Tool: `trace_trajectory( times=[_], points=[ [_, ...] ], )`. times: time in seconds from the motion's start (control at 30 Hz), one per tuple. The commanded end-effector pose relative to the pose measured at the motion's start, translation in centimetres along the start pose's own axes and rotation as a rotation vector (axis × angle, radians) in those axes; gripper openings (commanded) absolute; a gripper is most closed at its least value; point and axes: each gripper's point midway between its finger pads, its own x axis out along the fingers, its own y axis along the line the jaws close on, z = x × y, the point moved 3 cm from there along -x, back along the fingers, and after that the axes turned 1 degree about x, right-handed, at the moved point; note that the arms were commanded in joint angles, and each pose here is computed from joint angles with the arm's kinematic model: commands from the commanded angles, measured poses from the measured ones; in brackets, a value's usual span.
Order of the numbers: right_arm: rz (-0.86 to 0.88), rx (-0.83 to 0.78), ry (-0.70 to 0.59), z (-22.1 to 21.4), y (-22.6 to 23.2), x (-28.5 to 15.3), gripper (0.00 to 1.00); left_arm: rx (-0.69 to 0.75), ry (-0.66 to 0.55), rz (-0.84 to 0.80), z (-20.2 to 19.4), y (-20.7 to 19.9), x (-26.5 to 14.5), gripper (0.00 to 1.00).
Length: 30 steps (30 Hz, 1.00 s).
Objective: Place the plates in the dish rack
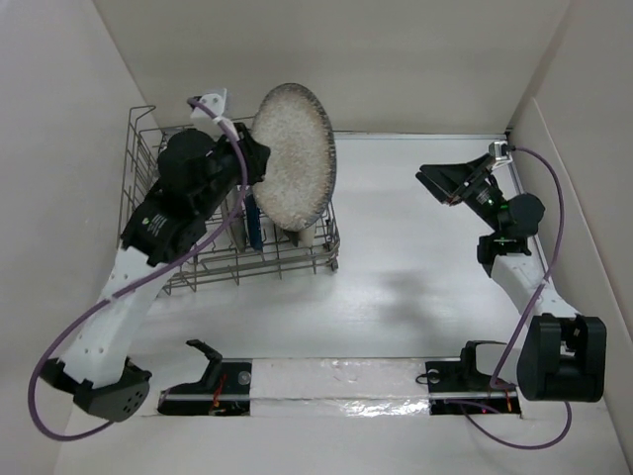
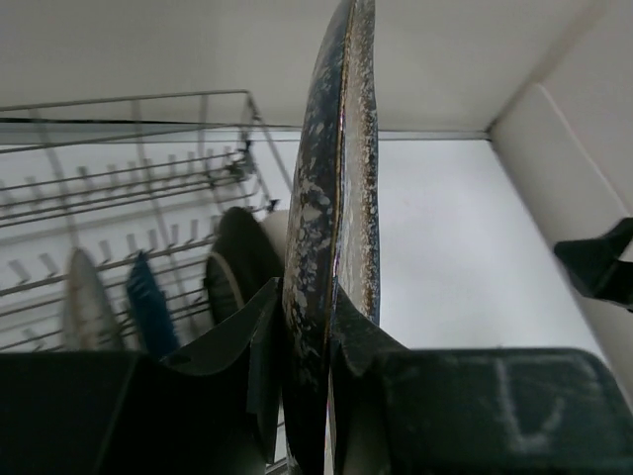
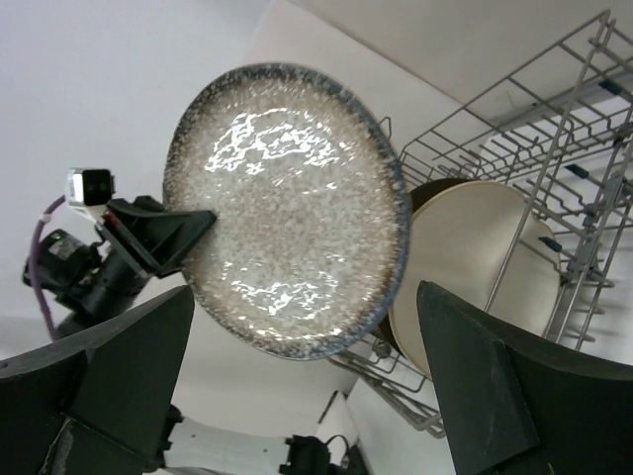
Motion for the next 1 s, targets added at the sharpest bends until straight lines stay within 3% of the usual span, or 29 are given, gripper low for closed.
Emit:
trace_trajectory(
  times=[0.0, 0.27, 0.4, 0.5, 0.67, 0.97],
  points=[
    [-0.015, -0.068, 0.007, -0.9, -0.4, -0.2, 0.99, -0.079, -0.479, 0.045, 12.8, 0.0, -9.2, 0.0],
    [-0.035, -0.095, 0.029, -2.1, -1.4, -0.2, 0.99, -0.049, -0.55, 0.276, 16.2, 3.1, -14.3, 0.0],
    [-0.069, -0.114, 0.017, -2.4, -1.7, -0.4, 0.99, 0.005, -0.556, 0.476, 17.5, 5.6, -16.5, 0.0],
    [-0.094, -0.142, 0.005, -2.1, -1.7, -0.4, 0.99, 0.049, -0.529, 0.587, 16.4, 7.3, -16.9, 0.0],
    [-0.102, -0.167, -0.001, -2.0, -1.5, -0.5, 0.99, 0.212, -0.37, 0.692, 13.1, 8.9, -14.6, 0.0],
    [-0.079, -0.191, 0.055, -2.7, -0.7, -0.1, 0.99, 0.375, -0.207, 0.637, 6.7, 10.1, -11.2, 0.0]
  ],
)
